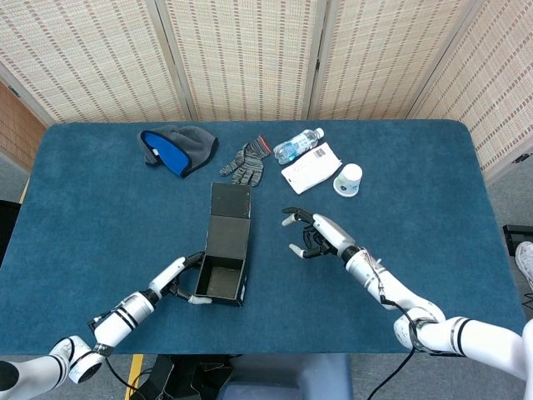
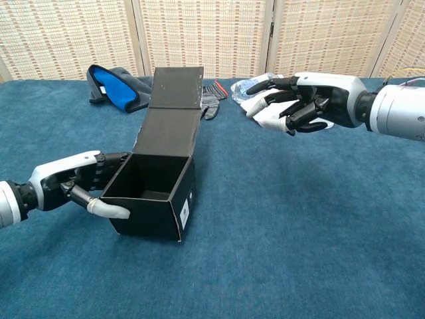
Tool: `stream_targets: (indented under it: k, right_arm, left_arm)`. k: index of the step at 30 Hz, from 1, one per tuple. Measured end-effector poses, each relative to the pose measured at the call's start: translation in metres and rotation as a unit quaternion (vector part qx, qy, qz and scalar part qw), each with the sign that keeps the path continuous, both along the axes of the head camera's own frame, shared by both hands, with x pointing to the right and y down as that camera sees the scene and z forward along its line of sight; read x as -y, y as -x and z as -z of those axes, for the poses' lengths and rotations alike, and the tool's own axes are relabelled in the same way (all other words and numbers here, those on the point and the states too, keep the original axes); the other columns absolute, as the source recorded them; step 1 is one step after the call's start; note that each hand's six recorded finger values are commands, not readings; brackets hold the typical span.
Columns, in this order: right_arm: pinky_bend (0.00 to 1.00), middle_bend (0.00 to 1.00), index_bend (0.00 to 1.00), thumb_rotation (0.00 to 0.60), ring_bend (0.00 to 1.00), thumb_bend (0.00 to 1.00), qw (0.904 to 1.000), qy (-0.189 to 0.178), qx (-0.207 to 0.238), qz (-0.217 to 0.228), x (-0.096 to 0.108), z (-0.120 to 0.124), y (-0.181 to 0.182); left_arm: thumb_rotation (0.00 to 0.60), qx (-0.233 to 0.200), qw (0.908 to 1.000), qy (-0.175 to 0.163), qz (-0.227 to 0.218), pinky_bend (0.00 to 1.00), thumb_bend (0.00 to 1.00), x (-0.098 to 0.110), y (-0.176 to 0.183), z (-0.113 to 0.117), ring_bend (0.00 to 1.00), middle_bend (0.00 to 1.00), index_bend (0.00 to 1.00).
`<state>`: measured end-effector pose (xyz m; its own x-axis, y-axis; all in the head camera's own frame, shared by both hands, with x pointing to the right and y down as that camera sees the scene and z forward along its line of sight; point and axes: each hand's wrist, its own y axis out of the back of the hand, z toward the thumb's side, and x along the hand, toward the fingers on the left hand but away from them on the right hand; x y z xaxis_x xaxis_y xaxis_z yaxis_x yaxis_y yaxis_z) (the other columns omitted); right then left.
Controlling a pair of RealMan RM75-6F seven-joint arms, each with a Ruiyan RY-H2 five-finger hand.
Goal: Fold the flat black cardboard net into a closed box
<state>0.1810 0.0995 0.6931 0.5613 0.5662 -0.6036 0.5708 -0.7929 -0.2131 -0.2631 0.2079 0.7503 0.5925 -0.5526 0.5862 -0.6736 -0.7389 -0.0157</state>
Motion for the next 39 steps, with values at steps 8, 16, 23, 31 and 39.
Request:
stream_targets:
  k: [8,16,23,31,39]
  right_arm:
    - [0.75,0.29,0.11,0.6,0.44,0.36,0.9997,0.019,0.016,-0.008,-0.004,0.009,-0.004]
    - [0.33,0.06,0.0,0.6,0.14,0.35,0.991,0.106,0.065,-0.051,-0.005,0.004,0.009]
    - [0.21,0.0,0.0,0.6,0.05,0.29,0.9722,0.173,0.131,-0.088,0.0,0.001,0.036]
    - [0.16,0.0,0.0,0.6,0.0,0.29,0.9468,0.22,0.205,-0.114,0.01,-0.002,0.068]
    - [0.15,0.0,0.0,0.6,0.0,0.29,0.9373,0.211,0.259,-0.1,0.026,0.001,0.098]
  left_arm:
    - [0.6,0.007,0.9996,-0.022,0.016,0.23,0.08,0.012,0.01,0.012,0.24,0.36,0.34]
    - [0.6,0.013,0.9988,-0.04,0.023,0.23,0.08,0.02,0.01,0.027,0.24,0.36,0.34]
    - [0.6,0.012,0.9988,-0.044,0.016,0.23,0.08,0.019,0.002,0.032,0.24,0.36,0.34]
    - [0.6,0.01,0.999,-0.043,0.005,0.23,0.08,0.022,-0.01,0.034,0.25,0.36,0.34]
    - [0.6,0.014,0.9992,-0.037,-0.002,0.23,0.08,0.025,-0.018,0.029,0.24,0.36,0.34]
